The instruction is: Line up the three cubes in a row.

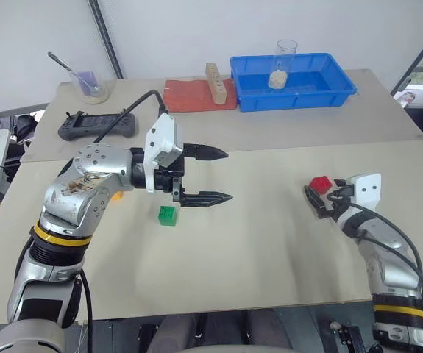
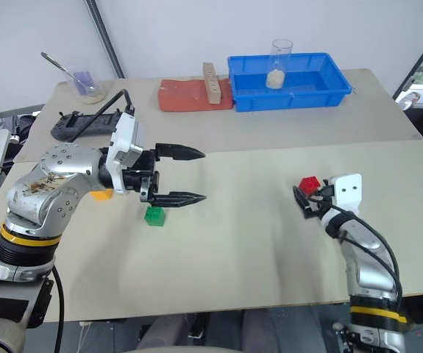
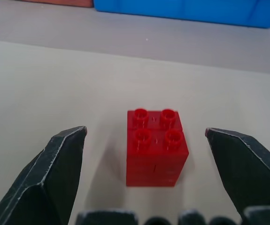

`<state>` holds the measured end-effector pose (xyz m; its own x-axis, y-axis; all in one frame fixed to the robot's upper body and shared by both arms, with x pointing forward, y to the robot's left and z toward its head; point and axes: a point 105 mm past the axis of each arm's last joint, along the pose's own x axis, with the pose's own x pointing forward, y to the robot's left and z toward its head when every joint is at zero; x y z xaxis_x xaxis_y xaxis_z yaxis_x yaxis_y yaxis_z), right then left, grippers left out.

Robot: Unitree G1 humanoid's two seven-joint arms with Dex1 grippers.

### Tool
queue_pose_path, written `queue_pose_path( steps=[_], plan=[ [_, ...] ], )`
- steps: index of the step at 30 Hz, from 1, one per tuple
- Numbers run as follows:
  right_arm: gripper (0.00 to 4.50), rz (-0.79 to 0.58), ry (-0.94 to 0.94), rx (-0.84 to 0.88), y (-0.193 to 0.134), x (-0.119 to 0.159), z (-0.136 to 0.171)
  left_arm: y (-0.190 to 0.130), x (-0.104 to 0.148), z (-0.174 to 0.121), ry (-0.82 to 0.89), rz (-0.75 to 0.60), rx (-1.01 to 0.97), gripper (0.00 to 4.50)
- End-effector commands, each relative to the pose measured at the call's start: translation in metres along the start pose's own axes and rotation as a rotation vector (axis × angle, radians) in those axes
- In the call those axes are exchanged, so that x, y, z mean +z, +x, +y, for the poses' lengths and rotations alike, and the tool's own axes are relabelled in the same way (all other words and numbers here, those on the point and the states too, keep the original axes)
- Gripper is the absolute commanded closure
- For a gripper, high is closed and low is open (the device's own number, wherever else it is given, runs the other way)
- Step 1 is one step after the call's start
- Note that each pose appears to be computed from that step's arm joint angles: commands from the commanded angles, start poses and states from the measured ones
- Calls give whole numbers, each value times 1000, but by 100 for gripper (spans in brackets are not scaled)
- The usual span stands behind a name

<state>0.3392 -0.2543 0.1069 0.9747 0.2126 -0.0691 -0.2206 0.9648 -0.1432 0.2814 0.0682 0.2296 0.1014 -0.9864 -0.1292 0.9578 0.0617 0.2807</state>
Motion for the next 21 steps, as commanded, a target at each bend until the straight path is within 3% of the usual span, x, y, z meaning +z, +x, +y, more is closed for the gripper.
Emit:
queue_pose_path(
  steps=[1, 6, 7, 12, 16, 21],
  plan=[
    [122, -65, -20, 20, -1, 16, -3, -2, 8, -3, 48, -9, 1, 0],
    [294, -83, -21, 40, 1, 23, 3, -3, 7, -2, 48, -5, 6, 0],
    [309, -86, -25, 42, 0, 25, 4, -3, 7, -3, 47, -4, 6, 0],
    [309, -102, -53, 131, 0, 40, 17, -6, 5, -3, 44, 1, 7, 0],
    [309, -98, -91, 552, -4, 67, 74, -18, -4, -11, 44, 38, -29, 0],
    [309, -48, -169, 956, -13, 74, 112, -27, -17, -14, 56, 56, -16, 0]
  ],
)
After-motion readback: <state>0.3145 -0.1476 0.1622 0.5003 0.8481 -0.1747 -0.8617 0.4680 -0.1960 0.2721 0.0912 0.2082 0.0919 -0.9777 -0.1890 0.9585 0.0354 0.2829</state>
